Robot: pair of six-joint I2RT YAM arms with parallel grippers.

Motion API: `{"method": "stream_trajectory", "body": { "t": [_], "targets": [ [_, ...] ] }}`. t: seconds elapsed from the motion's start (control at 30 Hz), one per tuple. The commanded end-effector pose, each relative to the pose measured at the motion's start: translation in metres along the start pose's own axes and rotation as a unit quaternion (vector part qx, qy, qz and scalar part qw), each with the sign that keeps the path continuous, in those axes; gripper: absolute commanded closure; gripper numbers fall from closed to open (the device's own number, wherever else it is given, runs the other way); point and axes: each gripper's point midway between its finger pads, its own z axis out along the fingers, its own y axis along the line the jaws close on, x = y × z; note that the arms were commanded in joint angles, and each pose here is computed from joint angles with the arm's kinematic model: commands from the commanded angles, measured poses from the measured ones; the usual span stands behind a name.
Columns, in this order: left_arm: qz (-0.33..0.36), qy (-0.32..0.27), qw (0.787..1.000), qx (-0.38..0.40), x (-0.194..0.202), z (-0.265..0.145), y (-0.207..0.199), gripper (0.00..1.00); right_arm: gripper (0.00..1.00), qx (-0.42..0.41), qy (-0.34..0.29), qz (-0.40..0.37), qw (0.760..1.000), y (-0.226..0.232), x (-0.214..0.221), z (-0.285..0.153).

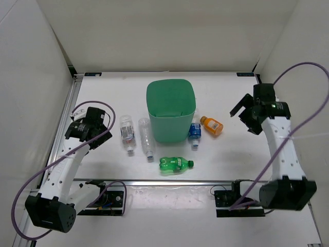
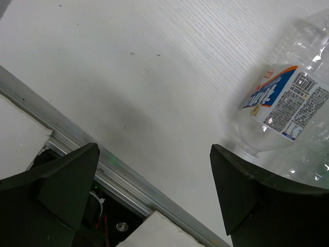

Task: Put the plastic bottles in the bin

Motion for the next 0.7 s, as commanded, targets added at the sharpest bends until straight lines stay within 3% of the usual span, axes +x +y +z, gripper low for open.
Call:
{"method": "stream_trajectory", "body": {
  "t": [0.0, 0.07, 0.13, 0.27, 0.67],
  "targets": [
    [0.012, 0.000, 1.000, 0.018, -0.003, 0.006, -0.014, 0.00, 0.00, -0.016, 0.071, -0.059, 0.996, 0.017, 0.017, 0.041],
    [0.018, 0.003, 1.000, 0.004, -0.002, 0.008, -0.010, 0.00, 0.00, -0.015, 0.076, -0.064, 0.995, 0.032, 0.006, 0.046],
    [0.032, 0.003, 0.999, -0.004, 0.000, 0.011, -0.006, 0.00, 0.00, 0.034, 0.129, -0.075, 0.988, 0.032, 0.011, 0.070],
    [0.025, -0.013, 1.000, 0.011, -0.003, 0.012, -0.010, 0.00, 0.00, 0.115, 0.150, -0.126, 0.974, 0.039, -0.006, 0.101],
    [0.010, 0.000, 1.000, -0.023, -0.006, 0.024, 0.005, 0.00, 0.00, 0.019, 0.219, -0.142, 0.965, 0.086, 0.010, 0.151]
  ]
}}
